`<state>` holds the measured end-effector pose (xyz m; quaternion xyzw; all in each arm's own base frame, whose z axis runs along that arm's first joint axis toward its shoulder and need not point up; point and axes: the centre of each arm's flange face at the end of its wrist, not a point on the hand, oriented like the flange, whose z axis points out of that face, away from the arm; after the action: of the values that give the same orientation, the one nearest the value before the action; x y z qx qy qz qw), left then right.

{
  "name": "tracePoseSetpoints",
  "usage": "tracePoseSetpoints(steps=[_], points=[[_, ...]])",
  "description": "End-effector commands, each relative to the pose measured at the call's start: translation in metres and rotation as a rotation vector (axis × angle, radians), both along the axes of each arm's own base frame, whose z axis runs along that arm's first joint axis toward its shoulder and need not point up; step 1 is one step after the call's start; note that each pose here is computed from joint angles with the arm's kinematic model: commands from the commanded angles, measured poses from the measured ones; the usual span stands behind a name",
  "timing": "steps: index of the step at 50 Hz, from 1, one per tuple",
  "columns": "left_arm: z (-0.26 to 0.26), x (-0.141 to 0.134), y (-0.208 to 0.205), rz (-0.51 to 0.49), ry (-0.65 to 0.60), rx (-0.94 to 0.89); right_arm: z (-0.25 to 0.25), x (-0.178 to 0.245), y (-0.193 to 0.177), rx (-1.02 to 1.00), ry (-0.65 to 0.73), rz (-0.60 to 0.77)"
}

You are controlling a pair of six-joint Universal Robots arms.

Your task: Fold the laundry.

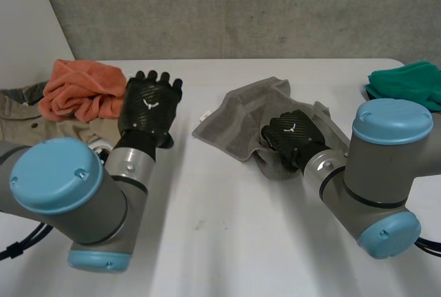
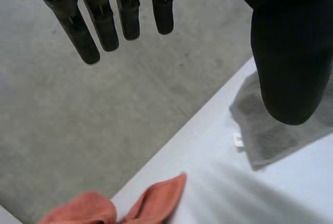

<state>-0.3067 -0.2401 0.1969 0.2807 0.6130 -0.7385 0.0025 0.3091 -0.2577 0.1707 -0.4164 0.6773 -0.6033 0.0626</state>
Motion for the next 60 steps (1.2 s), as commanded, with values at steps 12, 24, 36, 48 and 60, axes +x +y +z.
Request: tracePoseSetpoints(steps=[12,24,36,48,60], points=[[-0.041,-0.017,0.005,-0.044,0.167,0.268,0.078,0.019,0.042,-0.173,-0.118,0.096],[-0.058,-0.033,-0.016,-0.037,0.347,0.376,0.118,0.021,0.086,-0.146,-0.230,0.158],[-0.028,0.003,-0.029,0.127,0.423,0.410,0.123,0.010,0.080,-0.173,-0.216,0.102],[0.000,0.046,0.000,0.046,0.054,0.427,0.076,-0.004,0.043,-0.132,0.035,0.035],[-0.012,0.029,-0.041,0.006,-0.203,0.321,0.039,0.014,0.011,-0.075,0.129,0.038]])
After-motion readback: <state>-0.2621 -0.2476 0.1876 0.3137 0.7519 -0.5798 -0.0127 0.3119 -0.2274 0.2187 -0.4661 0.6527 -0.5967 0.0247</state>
